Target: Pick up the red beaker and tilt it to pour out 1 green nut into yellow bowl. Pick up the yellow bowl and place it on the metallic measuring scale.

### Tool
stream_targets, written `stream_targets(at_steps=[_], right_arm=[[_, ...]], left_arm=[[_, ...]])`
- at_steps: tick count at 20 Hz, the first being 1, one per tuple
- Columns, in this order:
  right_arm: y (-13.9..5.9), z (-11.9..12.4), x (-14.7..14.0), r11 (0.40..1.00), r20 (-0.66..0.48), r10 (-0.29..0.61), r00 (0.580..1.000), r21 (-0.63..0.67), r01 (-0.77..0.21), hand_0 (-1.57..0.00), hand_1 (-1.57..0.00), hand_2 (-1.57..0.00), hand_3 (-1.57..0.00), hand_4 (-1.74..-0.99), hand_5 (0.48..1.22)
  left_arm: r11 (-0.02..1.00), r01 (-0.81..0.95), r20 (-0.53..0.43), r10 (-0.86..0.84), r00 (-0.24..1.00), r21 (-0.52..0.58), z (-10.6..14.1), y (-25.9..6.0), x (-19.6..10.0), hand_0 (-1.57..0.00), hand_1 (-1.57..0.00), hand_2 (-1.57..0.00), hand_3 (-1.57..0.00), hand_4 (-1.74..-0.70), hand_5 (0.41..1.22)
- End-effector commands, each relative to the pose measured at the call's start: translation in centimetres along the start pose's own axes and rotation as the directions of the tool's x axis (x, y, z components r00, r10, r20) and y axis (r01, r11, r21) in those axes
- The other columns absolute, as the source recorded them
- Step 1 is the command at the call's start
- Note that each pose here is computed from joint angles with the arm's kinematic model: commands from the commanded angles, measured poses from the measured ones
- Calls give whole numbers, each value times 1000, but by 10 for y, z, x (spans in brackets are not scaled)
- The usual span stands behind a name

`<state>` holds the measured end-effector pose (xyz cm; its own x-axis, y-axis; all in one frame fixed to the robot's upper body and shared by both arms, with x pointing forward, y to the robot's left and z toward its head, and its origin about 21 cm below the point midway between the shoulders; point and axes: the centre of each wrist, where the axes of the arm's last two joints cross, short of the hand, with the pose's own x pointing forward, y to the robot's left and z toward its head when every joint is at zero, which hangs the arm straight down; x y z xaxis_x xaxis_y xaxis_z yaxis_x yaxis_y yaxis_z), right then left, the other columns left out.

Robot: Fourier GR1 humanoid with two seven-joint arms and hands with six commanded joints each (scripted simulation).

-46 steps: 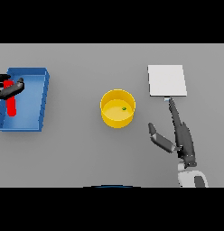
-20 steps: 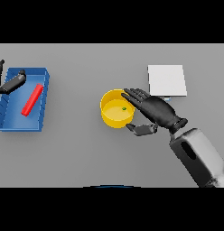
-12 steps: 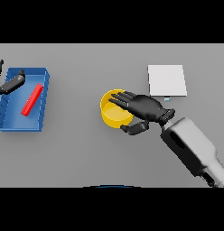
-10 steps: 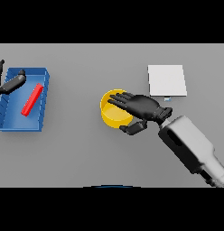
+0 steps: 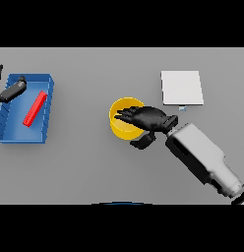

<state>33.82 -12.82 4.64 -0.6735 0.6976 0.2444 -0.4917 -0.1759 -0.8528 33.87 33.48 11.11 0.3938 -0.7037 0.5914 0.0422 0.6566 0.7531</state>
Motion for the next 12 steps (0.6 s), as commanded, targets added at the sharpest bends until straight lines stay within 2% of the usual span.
stream_targets(at_steps=[1, 5, 7, 8, 9, 10, 12], right_arm=[[-2, -2, 0, 1000, -8, 18, 1000, 18, -18, 1, 1, 1, 1, -1306, 681], [-2, -7, 4, 998, -3, 34, 999, 46, -33, 1, 1, -4, -11, -1308, 729], [-3, -10, 6, 997, -20, 53, 998, 61, -51, -16, -40, -68, -94, -1339, 784], [-4, -11, 6, 996, -26, 66, 997, 65, -65, -93, -107, -133, -160, -1362, 820], [-3, -10, 5, 995, -8, 69, 998, 73, -68, -258, -236, -233, -249, -1387, 900], [-2, -11, 4, 995, -11, 72, 997, 75, -71, -508, -437, -388, -359, -1425, 964], [-3, -8, 6, 992, -9, 63, 998, 111, -62, -891, -846, -814, -594, -1534, 1057]], left_arm=[[1000, 1, 5, -1, 1000, 1, 1, 0, 0, 1, 1, 1, 1, -798, 736], [1000, 7, 7, -7, 1000, 6, -2, 1, 3, 1, 1, 1, 1, -793, 729], [1000, 2, 13, -2, 1000, -5, -3, -2, 1, 1, 1, 1, 1, -792, 725], [1000, -1, 18, 1, 1000, 2, -3, 1, 3, 1, 1, 1, 1, -792, 723], [1000, -3, 13, 3, 1000, 3, -2, 2, 0, 1, 1, 1, 1, -793, 722], [1000, -3, 13, 3, 1000, 6, -2, 3, 1, 1, 1, 1, 1, -793, 723], [1000, 2, 16, -2, 1000, 6, 0, 4, -1, 1, 1, 1, 1, -796, 726]])
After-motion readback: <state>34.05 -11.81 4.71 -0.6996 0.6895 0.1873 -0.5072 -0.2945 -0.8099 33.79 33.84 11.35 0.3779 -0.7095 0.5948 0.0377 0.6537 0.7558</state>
